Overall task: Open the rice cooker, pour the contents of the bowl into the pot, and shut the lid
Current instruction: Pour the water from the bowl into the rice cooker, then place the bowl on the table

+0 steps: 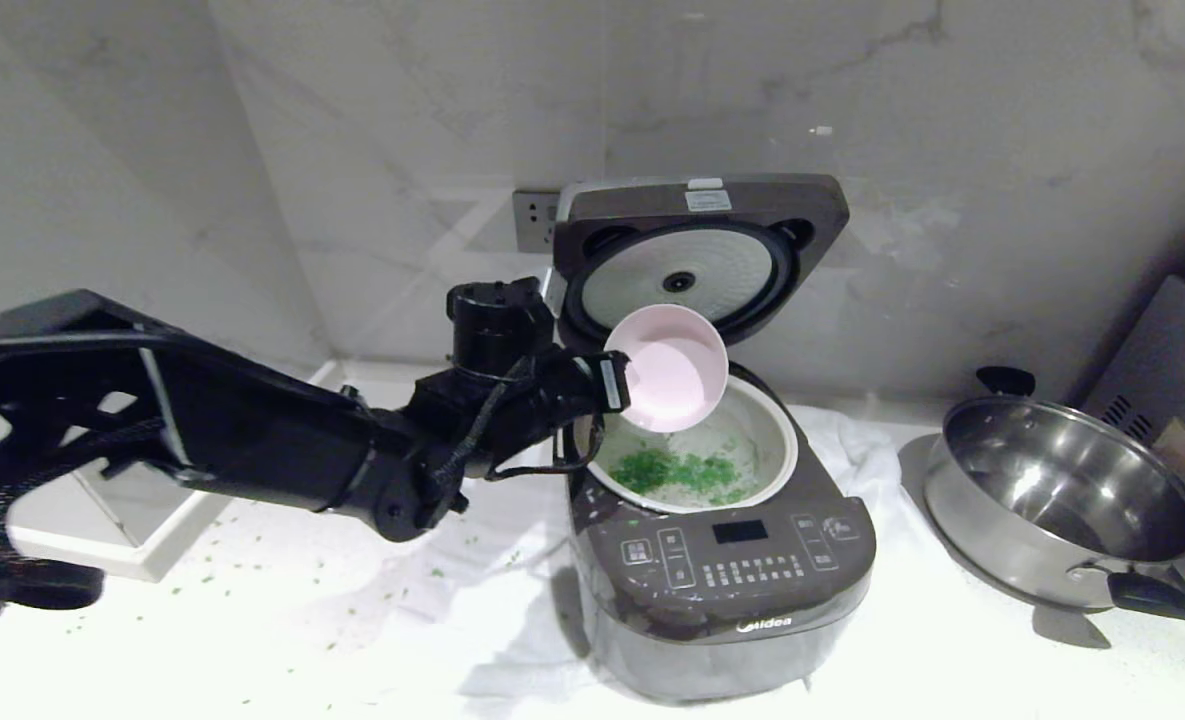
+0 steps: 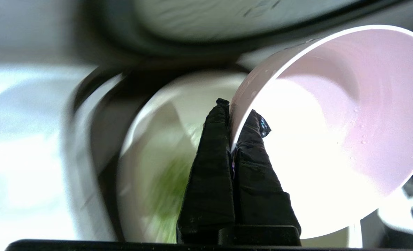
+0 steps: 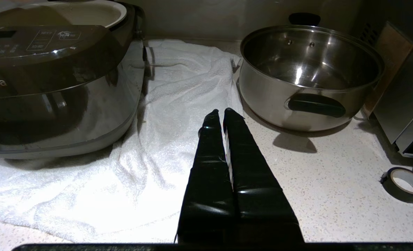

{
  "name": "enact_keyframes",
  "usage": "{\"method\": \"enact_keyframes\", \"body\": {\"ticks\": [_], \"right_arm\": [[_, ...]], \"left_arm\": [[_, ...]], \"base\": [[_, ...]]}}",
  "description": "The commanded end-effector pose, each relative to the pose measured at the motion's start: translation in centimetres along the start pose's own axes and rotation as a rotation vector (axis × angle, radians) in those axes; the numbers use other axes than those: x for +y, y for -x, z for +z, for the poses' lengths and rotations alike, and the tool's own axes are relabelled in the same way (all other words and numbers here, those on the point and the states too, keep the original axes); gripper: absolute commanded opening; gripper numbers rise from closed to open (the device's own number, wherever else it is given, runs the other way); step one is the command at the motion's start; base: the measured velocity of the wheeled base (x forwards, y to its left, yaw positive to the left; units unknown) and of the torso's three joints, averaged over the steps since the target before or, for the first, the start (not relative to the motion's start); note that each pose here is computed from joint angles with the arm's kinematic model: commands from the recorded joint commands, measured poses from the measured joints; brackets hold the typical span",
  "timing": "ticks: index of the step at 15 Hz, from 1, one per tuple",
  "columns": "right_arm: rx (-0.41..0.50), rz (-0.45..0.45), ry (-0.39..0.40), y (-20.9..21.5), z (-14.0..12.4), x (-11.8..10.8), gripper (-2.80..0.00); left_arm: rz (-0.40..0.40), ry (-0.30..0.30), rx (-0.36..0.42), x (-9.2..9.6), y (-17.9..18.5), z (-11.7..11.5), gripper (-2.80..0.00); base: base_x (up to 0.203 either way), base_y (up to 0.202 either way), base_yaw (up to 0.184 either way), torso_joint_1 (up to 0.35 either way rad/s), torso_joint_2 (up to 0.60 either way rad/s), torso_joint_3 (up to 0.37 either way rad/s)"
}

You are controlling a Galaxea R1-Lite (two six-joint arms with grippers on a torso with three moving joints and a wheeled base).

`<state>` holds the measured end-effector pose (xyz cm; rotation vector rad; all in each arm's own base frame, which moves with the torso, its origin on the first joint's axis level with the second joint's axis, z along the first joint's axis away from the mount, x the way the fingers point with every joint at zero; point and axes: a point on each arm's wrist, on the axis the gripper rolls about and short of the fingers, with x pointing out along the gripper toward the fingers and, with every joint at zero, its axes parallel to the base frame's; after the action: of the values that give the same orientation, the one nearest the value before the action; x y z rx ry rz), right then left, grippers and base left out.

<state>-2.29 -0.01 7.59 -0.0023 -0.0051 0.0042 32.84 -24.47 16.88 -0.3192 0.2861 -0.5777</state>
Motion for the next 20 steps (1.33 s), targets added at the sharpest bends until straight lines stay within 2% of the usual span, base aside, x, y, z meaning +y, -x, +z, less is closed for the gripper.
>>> {"method": "enact_keyframes", "body": {"ticks": [1, 3, 5, 8, 9, 12, 13, 16, 20], "right_arm": [[0.0, 0.0, 0.001, 0.0, 0.0, 0.0, -2.8], [0.002, 0.0, 0.001, 0.0, 0.0, 0.0, -2.8], [0.001, 0.0, 0.001, 0.0, 0.0, 0.0, -2.8], [-0.001, 0.0, 0.001, 0.0, 0.0, 0.0, -2.8], [-0.001, 0.0, 0.001, 0.0, 0.0, 0.0, -2.8], [-0.001, 0.0, 0.001, 0.0, 0.0, 0.0, -2.8], [0.001, 0.0, 0.001, 0.0, 0.0, 0.0, -2.8], [0.001, 0.0, 0.001, 0.0, 0.0, 0.0, -2.8], [-0.001, 0.0, 0.001, 0.0, 0.0, 0.0, -2.8]], "left_arm": [[0.07, 0.002, 0.113, -0.1, 4.1, 3.0, -2.8], [0.137, 0.019, 0.213, 0.7, 6.1, 3.9, -2.8], [0.183, 0.034, 0.238, 1.6, 8.3, 4.9, -2.8], [0.263, 0.069, 0.433, 2.9, 12.0, 4.7, -2.8], [0.297, 0.091, 0.49, 3.7, 12.9, 4.6, -2.8], [0.404, 0.164, 0.53, 6.5, 14.7, 5.2, -2.8], [0.447, 0.197, 0.576, 7.4, 15.6, 5.0, -2.8], [0.553, 0.29, 0.784, 9.7, 17.1, 3.3, -2.8], [0.659, 0.392, 0.847, 13.4, 17.0, 2.1, -2.8]], "base": [[0.0, 0.0, 0.0, 0.0, 0.0, 0.0], [0.0, 0.0, 0.0, 0.0, 0.0, 0.0], [0.0, 0.0, 0.0, 0.0, 0.0, 0.0], [0.0, 0.0, 0.0, 0.0, 0.0, 0.0], [0.0, 0.0, 0.0, 0.0, 0.0, 0.0], [0.0, 0.0, 0.0, 0.0, 0.0, 0.0], [0.0, 0.0, 0.0, 0.0, 0.0, 0.0], [0.0, 0.0, 0.0, 0.0, 0.0, 0.0], [0.0, 0.0, 0.0, 0.0, 0.0, 0.0]]}}
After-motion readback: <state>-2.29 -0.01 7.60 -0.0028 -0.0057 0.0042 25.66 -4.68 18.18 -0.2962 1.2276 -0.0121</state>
